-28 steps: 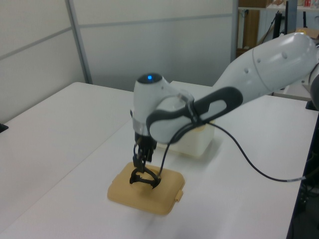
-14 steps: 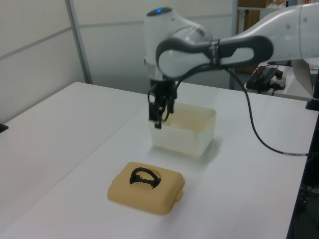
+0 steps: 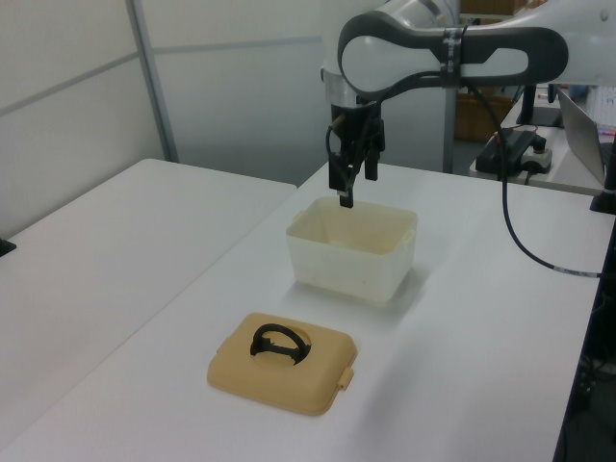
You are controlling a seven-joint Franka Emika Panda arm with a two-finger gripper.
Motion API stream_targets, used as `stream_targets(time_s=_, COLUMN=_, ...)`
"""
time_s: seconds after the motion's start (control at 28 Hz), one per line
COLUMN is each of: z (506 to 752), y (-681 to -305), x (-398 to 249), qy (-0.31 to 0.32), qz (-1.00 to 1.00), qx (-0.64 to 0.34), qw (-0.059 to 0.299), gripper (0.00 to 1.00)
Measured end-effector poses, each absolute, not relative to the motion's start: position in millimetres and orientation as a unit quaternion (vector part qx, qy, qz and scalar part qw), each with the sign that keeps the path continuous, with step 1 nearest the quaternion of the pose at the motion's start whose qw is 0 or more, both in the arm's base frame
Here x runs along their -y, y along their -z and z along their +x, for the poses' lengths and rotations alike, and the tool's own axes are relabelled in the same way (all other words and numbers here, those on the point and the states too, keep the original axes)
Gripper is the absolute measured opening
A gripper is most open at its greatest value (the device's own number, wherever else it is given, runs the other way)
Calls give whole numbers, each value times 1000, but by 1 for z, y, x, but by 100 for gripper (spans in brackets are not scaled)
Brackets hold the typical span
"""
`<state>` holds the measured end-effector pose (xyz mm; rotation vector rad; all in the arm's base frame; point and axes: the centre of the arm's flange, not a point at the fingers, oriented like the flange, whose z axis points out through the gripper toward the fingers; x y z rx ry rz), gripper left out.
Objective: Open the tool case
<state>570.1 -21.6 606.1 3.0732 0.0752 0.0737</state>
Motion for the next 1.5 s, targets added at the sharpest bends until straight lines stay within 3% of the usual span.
stream_targets(time_s=0.29, z=561, y=-617, x=52, qy=-26, qz=999, qx=-18, qw=34, gripper=100)
stream_targets(time_s=1.5, z=564, y=-611, x=32, qy=-20, qz=999, qx=-34, qw=29, gripper=100)
